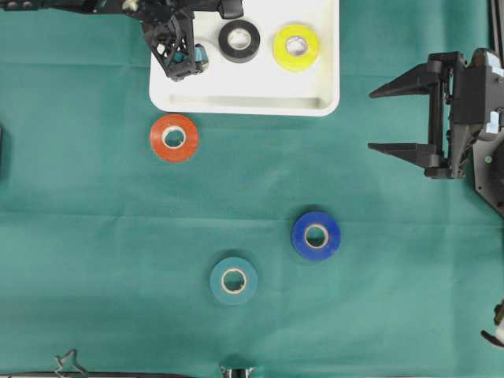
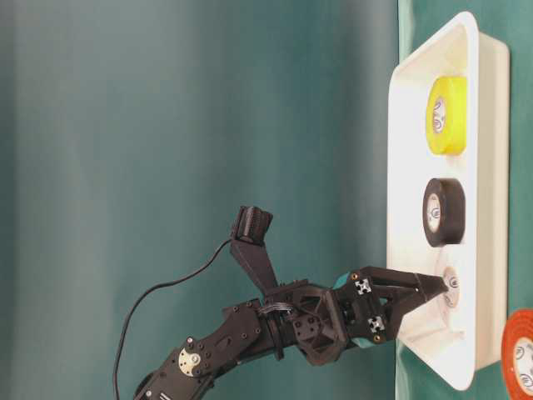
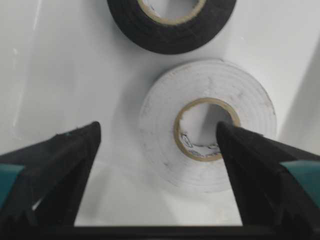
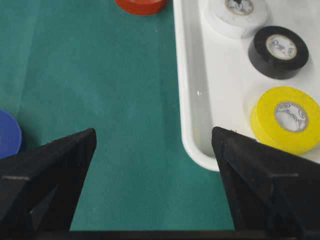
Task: Pick up the tape from a random location and place it into the white case.
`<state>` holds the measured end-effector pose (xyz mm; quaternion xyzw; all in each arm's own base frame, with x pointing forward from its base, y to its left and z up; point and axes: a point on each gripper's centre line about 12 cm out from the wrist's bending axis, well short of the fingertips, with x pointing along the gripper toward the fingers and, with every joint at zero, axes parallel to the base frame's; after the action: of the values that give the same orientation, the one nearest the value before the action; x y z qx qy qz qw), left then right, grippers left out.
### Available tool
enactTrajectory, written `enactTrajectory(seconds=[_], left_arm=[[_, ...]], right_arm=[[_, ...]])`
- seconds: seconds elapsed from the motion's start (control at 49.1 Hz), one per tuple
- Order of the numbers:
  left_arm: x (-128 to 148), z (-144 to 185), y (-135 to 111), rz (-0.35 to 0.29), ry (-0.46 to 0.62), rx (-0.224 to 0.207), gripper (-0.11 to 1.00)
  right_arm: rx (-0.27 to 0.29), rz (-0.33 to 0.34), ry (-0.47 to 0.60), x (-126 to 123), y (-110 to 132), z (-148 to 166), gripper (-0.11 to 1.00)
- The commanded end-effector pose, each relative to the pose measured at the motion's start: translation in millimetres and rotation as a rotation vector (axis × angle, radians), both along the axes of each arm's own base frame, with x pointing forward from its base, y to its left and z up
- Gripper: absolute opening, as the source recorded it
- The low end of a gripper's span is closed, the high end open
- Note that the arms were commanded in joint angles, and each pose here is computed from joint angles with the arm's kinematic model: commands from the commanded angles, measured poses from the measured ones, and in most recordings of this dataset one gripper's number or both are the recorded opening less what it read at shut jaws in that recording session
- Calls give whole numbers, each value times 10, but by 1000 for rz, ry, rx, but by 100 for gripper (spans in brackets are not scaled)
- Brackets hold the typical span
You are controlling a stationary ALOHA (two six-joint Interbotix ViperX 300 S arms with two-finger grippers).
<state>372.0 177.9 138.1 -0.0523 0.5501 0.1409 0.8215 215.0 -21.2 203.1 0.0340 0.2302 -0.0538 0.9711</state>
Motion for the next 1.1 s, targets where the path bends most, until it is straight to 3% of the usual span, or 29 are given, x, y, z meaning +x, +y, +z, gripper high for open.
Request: enactTrajectory(seconds=[0.0, 0.631, 1.079], left_arm=[[29, 221, 6, -2, -53, 24, 100], [-205, 1142, -195, -23, -129, 61, 100], [-207, 1132, -280, -41, -125, 55, 100]], right_arm=[[-5, 1, -27, 47, -7, 94, 89], [-3, -1, -37, 63, -8, 129, 89], [-3, -1, -38, 66, -9, 135, 89]])
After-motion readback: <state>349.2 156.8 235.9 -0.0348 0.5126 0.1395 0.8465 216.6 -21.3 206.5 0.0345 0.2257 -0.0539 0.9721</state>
